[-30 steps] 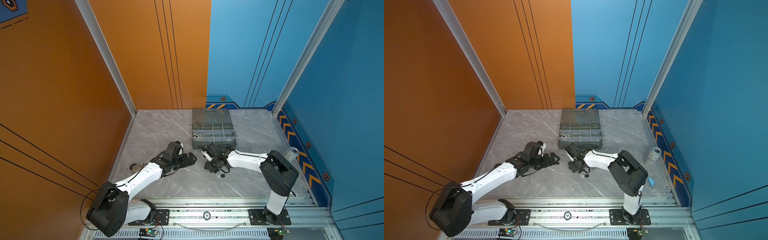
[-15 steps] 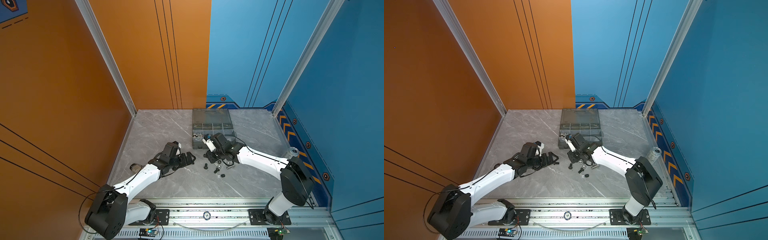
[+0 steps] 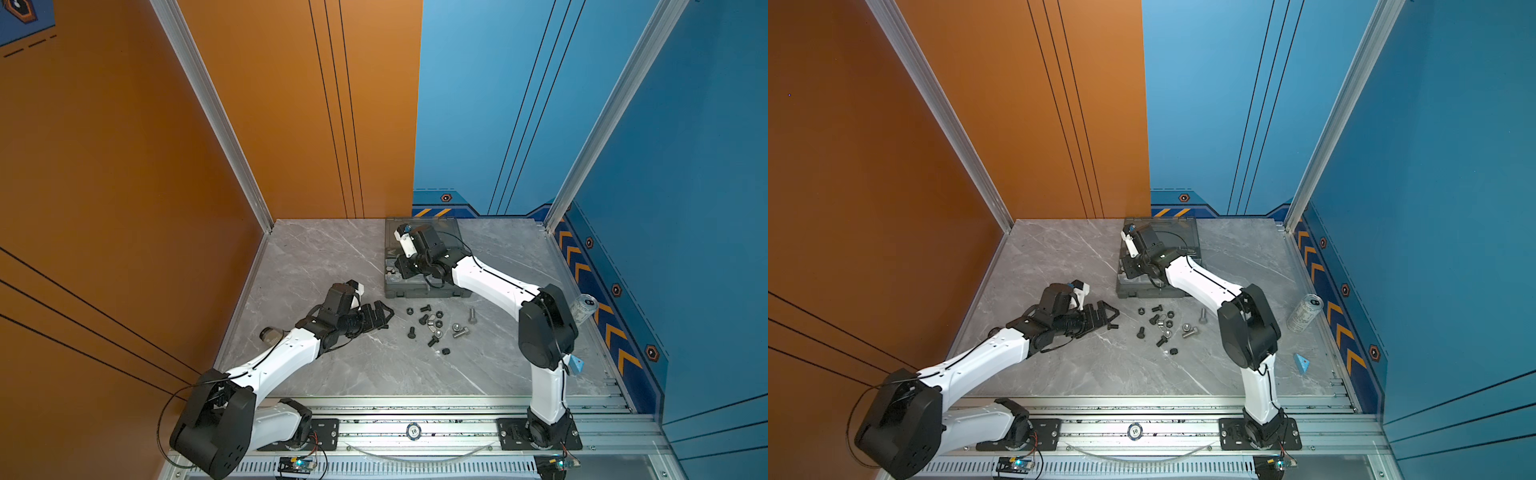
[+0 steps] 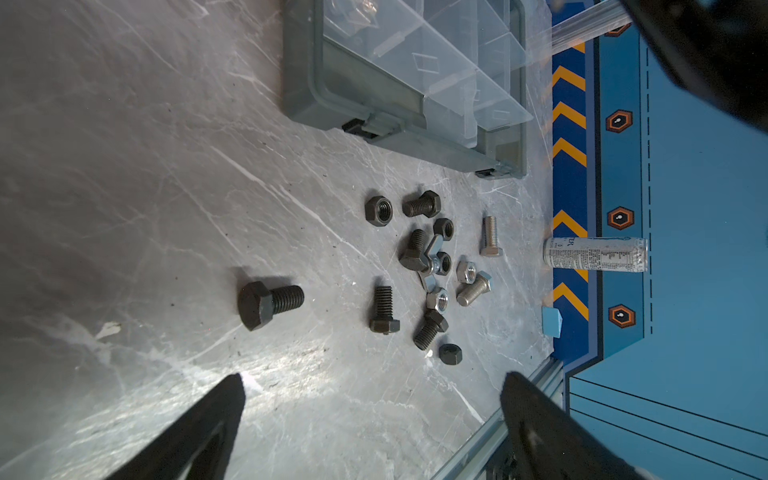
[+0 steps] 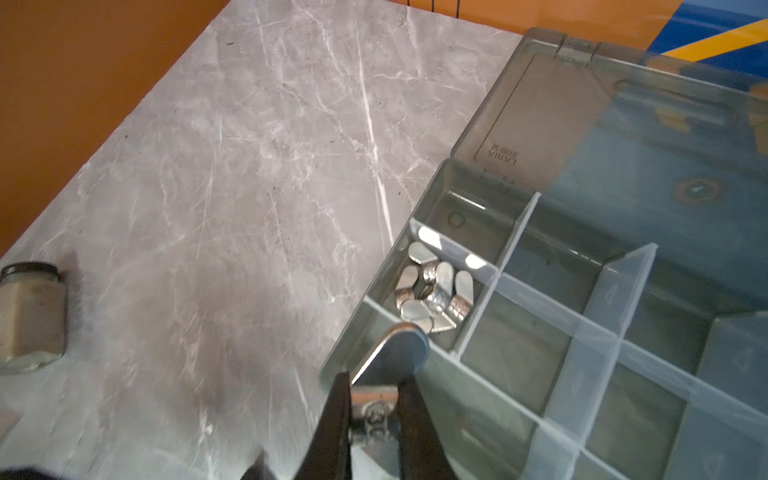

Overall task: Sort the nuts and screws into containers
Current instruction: 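Carry the wing nut with the right gripper into the compartment and release, then move the open right gripper back over another silver wing nut in the pile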

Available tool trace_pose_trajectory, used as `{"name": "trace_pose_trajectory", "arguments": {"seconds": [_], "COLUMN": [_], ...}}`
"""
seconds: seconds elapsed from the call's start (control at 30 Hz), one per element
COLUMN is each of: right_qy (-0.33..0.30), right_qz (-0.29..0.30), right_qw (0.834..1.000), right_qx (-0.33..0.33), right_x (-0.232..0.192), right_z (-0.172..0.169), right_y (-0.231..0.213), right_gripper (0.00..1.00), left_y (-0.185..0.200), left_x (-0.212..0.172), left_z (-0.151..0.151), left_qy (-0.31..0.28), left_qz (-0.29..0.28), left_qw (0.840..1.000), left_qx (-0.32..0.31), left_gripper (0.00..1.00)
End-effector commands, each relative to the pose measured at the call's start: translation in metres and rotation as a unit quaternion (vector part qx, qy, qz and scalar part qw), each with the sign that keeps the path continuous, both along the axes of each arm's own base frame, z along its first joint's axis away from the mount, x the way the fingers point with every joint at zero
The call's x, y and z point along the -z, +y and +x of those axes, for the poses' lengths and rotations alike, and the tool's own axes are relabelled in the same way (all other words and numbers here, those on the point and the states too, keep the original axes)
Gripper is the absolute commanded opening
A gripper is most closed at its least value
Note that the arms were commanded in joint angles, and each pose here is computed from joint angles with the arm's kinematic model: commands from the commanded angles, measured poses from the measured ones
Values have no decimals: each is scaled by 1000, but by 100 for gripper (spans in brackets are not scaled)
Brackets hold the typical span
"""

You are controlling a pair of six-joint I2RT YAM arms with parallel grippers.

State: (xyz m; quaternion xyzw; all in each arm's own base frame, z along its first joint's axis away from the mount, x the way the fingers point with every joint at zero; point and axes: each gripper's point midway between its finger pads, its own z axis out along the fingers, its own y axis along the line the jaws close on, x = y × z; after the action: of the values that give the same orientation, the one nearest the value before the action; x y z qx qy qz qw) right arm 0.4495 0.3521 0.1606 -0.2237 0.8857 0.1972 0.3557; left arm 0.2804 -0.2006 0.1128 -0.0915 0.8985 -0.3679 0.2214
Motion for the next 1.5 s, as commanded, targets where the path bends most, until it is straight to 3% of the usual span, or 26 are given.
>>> {"name": "trace_pose_trajectory", "arguments": {"seconds": [0.0, 0.23, 0.63, 0.77, 0.9, 1.03, 1.23, 1.47], "right_qy": [3, 21, 60, 71, 73, 72, 63, 74], "right_qz": [-3, -3, -19, -22, -27, -22, -12, -10], "right_qw": [1000, 999, 998, 997, 996, 997, 998, 996], "right_qx": [21, 29, 31, 28, 31, 27, 19, 41], "right_x": [15, 34, 75, 79, 79, 70, 43, 19], "right_z": [24, 52, 42, 38, 34, 29, 3, -53], "right_y": [4, 13, 6, 3, -2, -8, -22, -58], "right_gripper": [0, 0, 8, 13, 38, 43, 45, 49], "left_y": [-1, 1, 2, 2, 1, 0, -1, -1], "left_x": [3, 5, 9, 9, 5, 4, 1, -6], "left_z": [-1, 0, 5, 6, 8, 9, 9, 8], "left_qy": [7, 13, 22, 22, 18, 18, 17, 9], "left_qz": [-11, 2, 11, 9, 9, 7, 4, 0], "left_qw": [1000, 1000, 1000, 1000, 1000, 1000, 1000, 1000], "left_qx": [7, 6, 1, 2, 2, 2, 2, 6], "left_gripper": [98, 98, 98, 98, 98, 98, 98, 98]}}
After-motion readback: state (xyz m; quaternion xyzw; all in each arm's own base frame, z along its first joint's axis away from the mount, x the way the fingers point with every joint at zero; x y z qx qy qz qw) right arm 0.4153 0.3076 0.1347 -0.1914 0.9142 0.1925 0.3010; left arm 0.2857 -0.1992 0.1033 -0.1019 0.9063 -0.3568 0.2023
